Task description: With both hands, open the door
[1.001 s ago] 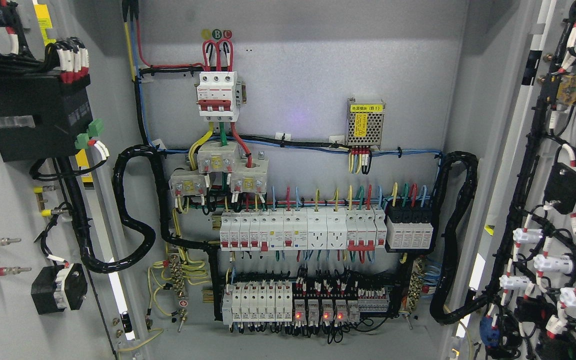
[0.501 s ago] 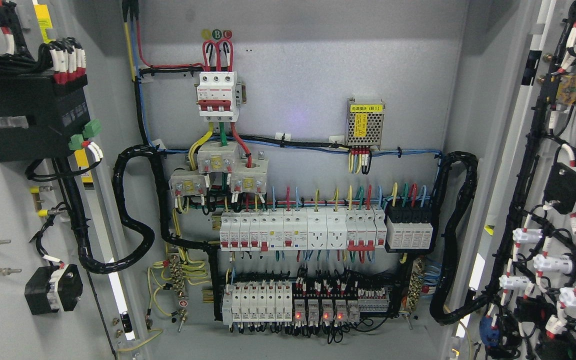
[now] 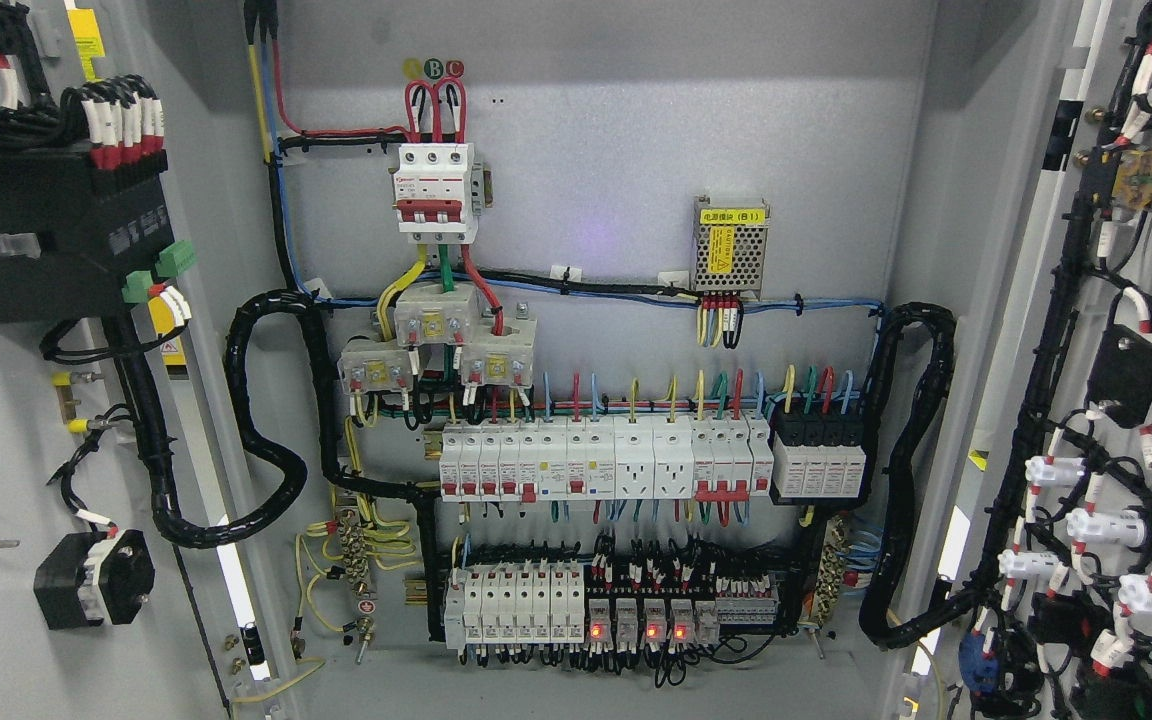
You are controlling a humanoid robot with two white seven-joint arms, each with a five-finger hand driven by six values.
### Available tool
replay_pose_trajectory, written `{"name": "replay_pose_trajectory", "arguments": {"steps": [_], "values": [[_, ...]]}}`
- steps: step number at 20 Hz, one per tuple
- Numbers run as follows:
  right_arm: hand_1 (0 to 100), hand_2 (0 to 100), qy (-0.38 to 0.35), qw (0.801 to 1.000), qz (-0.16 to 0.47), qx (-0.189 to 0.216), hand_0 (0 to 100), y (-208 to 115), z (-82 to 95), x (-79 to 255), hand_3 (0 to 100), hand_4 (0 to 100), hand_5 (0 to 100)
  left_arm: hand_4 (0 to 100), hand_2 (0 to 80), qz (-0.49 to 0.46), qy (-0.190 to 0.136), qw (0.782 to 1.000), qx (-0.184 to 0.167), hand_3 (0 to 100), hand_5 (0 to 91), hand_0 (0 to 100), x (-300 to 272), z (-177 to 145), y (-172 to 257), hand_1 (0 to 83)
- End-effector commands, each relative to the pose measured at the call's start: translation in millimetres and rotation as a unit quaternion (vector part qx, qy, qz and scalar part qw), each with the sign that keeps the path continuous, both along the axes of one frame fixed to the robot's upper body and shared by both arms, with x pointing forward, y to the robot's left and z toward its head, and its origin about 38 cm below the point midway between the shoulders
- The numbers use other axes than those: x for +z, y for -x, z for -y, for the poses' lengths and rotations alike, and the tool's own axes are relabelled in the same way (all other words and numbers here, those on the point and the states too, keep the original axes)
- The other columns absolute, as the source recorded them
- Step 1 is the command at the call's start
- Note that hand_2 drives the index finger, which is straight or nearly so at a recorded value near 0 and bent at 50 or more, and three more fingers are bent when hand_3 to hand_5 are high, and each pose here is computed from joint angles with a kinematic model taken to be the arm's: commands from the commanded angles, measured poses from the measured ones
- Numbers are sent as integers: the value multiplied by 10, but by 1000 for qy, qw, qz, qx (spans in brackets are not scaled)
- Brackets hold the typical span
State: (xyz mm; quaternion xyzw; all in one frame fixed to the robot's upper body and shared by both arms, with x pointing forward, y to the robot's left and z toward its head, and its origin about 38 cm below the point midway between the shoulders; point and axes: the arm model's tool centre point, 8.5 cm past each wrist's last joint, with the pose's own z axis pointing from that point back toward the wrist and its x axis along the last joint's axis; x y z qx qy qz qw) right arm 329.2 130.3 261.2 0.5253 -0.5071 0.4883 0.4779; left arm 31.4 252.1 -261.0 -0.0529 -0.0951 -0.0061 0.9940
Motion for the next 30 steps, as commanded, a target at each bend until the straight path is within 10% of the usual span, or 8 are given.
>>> {"name": "replay_pose_trajectory", "arguments": {"steps": [1, 10, 15, 23, 30], "values": [[500, 40, 6, 1000, 8, 10, 0, 46, -51, 13, 0, 0, 0, 0, 0, -2, -3, 1000, 23, 0, 0, 120, 2, -65, 62, 556], [500, 40, 0, 1000, 1, 8, 0, 27, -38, 17, 0, 0, 0, 0, 0, 22, 0, 998, 65, 0, 0, 120, 10, -86, -64, 556], [500, 40, -37, 998, -26, -53, 0, -288, 273, 54, 0, 0, 0, 0, 0, 30, -1, 997, 66, 0, 0, 120, 15, -101, -115, 556], [500, 40, -59, 980, -57, -179, 0, -465, 1440, -595, 0, 0, 0, 0, 0, 209, 52, 976, 36, 0, 0, 120, 345, 28, -844, 556], [500, 40, -62, 951, 46, -298, 0, -248, 2089, -1203, 0, 0, 0, 0, 0, 373, 146, 915, -42, 0, 0, 120, 1113, 247, -1537, 556]]}}
